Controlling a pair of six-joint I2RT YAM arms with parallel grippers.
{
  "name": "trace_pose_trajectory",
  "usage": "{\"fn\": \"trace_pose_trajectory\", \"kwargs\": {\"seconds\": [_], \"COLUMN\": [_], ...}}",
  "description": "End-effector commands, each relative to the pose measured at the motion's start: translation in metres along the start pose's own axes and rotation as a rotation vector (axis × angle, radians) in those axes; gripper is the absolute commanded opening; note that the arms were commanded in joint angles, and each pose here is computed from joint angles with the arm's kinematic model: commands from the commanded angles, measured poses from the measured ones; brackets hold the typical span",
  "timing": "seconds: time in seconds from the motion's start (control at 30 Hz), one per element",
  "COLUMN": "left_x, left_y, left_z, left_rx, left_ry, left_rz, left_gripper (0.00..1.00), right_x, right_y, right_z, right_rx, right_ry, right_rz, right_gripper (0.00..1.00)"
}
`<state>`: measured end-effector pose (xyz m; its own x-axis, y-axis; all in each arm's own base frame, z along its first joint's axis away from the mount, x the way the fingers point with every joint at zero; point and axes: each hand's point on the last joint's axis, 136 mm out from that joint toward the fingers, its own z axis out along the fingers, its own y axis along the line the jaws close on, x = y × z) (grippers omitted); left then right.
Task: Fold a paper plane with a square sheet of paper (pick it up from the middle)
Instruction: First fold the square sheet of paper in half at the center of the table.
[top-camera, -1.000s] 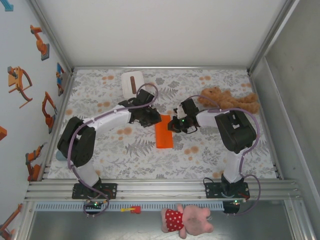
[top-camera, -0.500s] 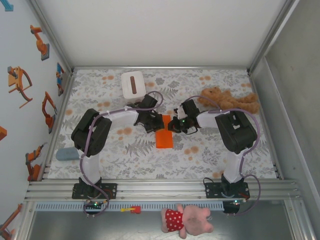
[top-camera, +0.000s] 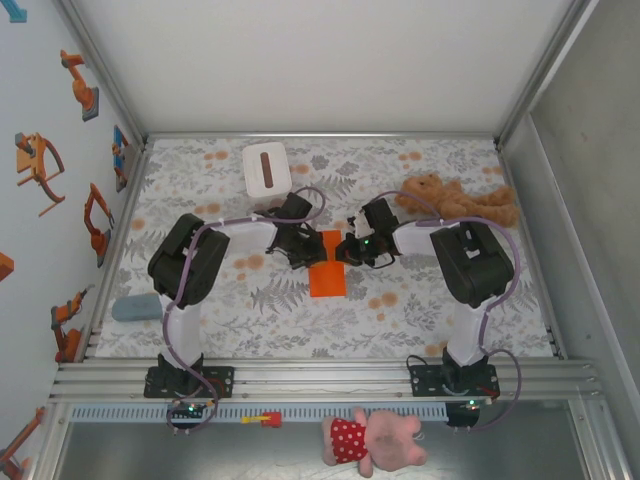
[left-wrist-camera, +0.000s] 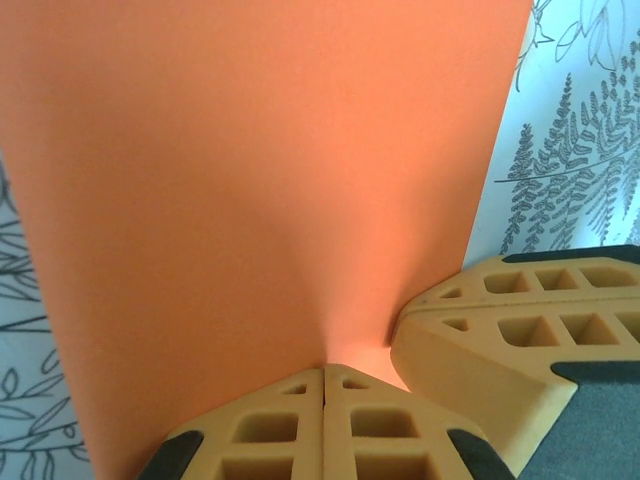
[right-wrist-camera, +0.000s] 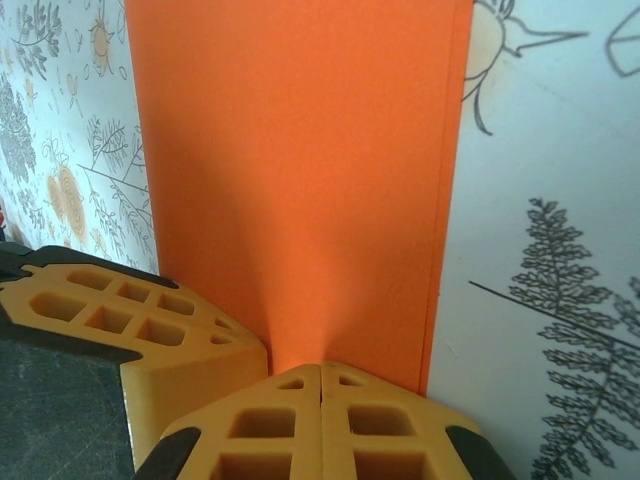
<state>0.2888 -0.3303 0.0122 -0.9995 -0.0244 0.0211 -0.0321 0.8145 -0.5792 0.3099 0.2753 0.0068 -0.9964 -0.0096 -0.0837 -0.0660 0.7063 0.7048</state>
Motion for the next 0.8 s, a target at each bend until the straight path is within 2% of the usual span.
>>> {"fn": "trace_pose_trajectory", "kwargs": {"seconds": [0.0, 0.2, 0.4, 0.6, 0.7, 0.77], "left_x": [0.013, 0.022, 0.016, -0.003, -0.011, -0.017], "left_y": [0.038, 0.064, 0.076, 0.010, -0.013, -0.016], "left_z": [-0.002, -0.020, -0.053, -0.075, -0.062, -0.047], "left_rx": [-0.080, -0.088, -0.096, 0.093, 0.136, 0.120], "left_ry": [0.038, 0.040, -0.034, -0.126, -0.131, -0.128], "left_rz": [-0.012, -0.029, -0.036, 0.055, 0.071, 0.049], "left_gripper": [0.00, 0.00, 0.00, 0.00, 0.00, 0.00], "right_x": [0.068, 0.076, 0.075, 0.072, 0.073, 0.073], "right_y": [-0.127, -0.139, -0.139, -0.134, -0.134, -0.134], "right_z": [0.009, 0.005, 0.006, 0.006, 0.008, 0.009], "right_rx": [0.468, 0.527, 0.520, 0.497, 0.493, 0.490], "right_ry": [0.146, 0.161, 0.155, 0.144, 0.144, 0.144], "right_rz": [0.197, 0.210, 0.207, 0.202, 0.205, 0.206], "right_gripper": [0.00, 0.00, 0.00, 0.00, 0.00, 0.00]}}
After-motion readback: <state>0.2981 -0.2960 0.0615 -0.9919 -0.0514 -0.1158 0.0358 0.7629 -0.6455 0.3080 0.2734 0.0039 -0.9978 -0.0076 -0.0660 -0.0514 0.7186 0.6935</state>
